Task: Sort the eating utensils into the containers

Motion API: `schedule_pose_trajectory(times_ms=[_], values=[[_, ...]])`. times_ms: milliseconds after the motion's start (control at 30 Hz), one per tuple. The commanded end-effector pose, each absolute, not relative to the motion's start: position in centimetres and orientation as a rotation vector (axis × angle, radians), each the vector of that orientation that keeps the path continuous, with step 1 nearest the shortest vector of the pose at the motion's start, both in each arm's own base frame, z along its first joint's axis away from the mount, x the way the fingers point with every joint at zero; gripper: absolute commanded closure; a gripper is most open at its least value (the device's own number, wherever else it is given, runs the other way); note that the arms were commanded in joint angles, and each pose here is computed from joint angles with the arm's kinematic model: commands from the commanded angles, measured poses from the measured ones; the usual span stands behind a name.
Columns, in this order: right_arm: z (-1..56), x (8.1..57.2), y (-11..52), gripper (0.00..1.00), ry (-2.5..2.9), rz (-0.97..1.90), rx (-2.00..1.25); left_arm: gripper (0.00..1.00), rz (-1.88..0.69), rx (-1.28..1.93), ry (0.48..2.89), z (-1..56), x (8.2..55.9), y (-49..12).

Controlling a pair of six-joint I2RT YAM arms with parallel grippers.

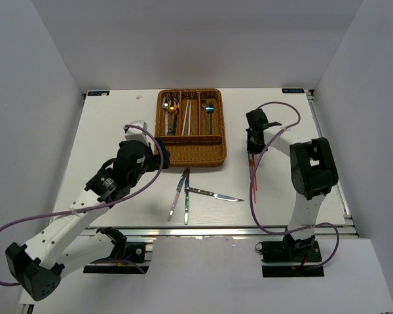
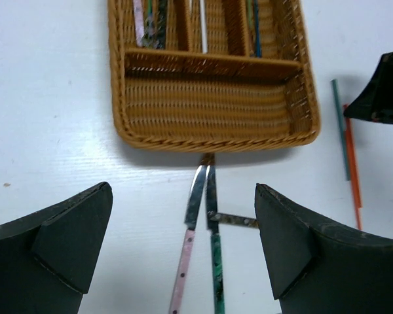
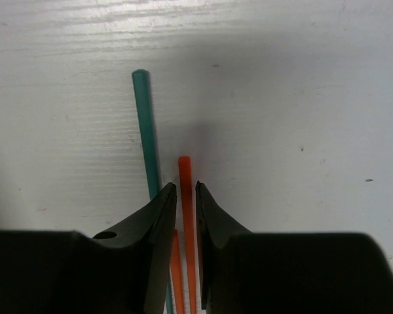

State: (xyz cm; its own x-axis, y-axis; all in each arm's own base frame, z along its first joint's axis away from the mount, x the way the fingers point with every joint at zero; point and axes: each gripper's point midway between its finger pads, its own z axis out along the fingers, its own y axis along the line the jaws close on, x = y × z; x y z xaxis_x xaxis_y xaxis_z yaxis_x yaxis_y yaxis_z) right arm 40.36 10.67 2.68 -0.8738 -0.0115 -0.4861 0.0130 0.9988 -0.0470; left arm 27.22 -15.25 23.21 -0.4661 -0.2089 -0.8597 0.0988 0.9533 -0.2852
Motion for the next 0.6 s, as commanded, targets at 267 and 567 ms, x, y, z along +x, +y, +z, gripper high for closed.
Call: schedule_pose_trajectory(times_ms=[267,567], values=[[0.7,38.3,8.6,0.94,2.731,-0.110,0.060,0.02,-0.276,-0.072,2.066,21.8,26.7,-13.9],[8.6,38.8,3.3,1.00,2.537,-0.248,0.277,0.02,-0.374,-0.156,2.007,23.4,27.2,-14.8]])
